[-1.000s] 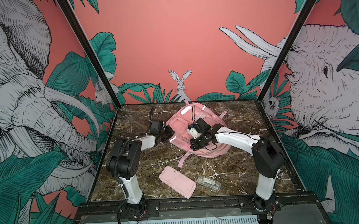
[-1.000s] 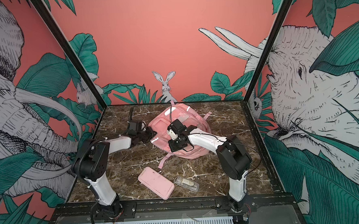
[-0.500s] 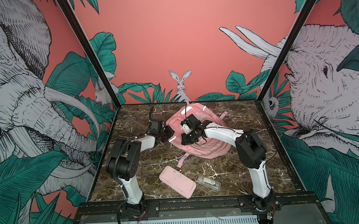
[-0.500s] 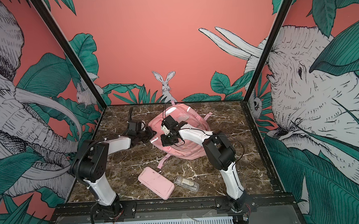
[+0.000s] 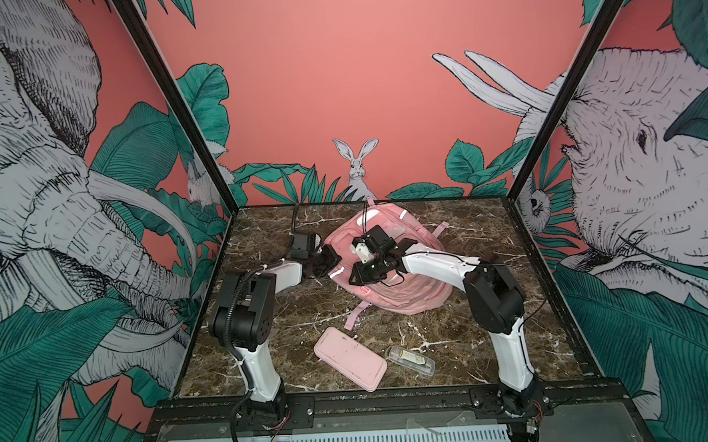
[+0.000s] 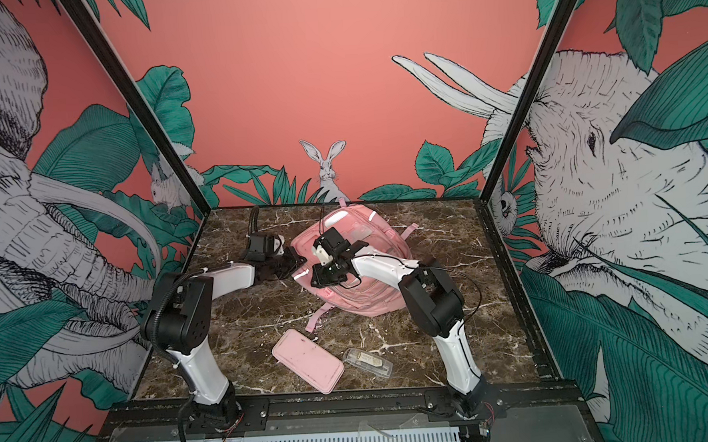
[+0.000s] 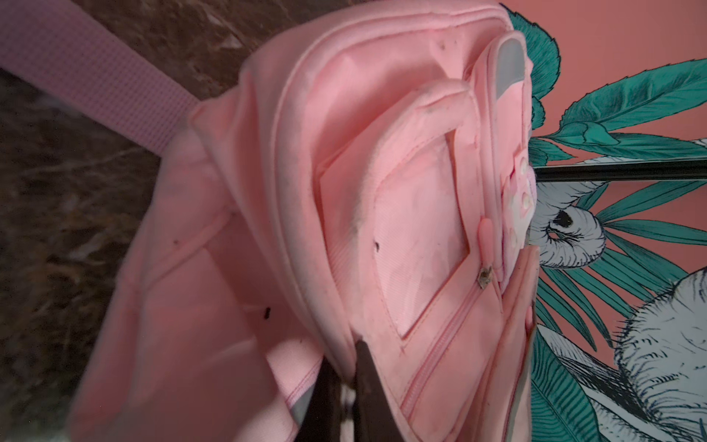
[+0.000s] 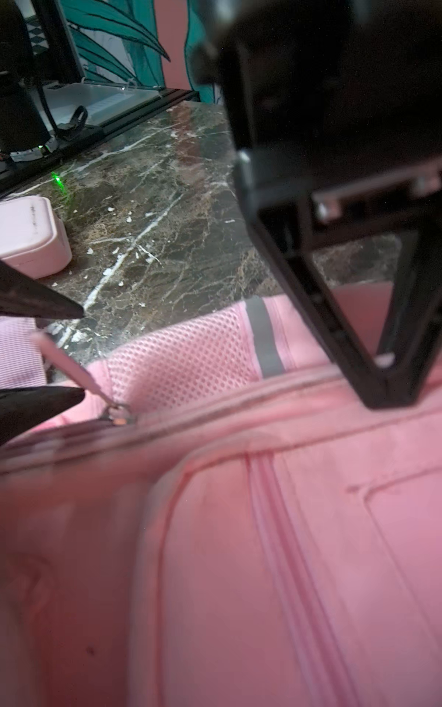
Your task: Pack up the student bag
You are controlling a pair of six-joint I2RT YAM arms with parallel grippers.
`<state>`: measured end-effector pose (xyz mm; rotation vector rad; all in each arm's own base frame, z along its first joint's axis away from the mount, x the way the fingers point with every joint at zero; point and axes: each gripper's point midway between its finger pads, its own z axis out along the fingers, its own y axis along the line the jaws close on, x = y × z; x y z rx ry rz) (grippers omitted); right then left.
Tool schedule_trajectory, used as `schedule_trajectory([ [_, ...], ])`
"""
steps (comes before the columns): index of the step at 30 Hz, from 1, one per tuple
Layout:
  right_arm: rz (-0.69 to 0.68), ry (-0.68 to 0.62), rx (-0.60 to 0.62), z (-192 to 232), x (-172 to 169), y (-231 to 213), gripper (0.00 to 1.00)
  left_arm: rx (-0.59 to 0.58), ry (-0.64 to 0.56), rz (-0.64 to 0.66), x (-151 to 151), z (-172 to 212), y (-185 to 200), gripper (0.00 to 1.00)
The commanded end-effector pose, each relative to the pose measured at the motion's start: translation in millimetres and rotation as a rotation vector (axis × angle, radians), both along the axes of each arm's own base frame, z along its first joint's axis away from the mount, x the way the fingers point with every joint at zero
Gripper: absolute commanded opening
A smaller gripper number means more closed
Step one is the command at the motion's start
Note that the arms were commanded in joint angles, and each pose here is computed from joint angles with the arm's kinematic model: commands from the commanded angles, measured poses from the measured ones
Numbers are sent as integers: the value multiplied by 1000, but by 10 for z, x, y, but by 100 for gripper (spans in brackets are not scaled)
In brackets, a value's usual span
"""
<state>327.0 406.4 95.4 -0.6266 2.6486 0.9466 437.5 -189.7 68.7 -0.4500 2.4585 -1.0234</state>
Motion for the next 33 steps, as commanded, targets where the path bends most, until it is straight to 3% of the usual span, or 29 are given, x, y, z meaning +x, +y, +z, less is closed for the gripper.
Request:
schedule_trajectory([
  [1,32,-66,66,318,-73,20,37,8,-5,-49,59,62,-22,8],
  [10,27,-137,34,456,-301,-319,36,17,-25,-64,97,175,-28,11],
  [13,28,-201,2,452,-404,-517,33,47,-45,-81,72,293,2,19],
  [15,31,-244,-21,443,-467,-632,22,79,-71,-90,56,413,44,25],
  [17,43,-262,-64,405,-528,-729,20,105,-100,-89,42,538,90,32],
  [24,73,-362,-48,628,-786,-908,44,157,-149,-105,-178,910,202,55],
  [29,110,-372,-20,649,-993,-975,59,190,-153,-129,-490,985,289,60],
  [33,129,-378,2,612,-1121,-988,80,216,-128,-148,-837,957,372,63],
])
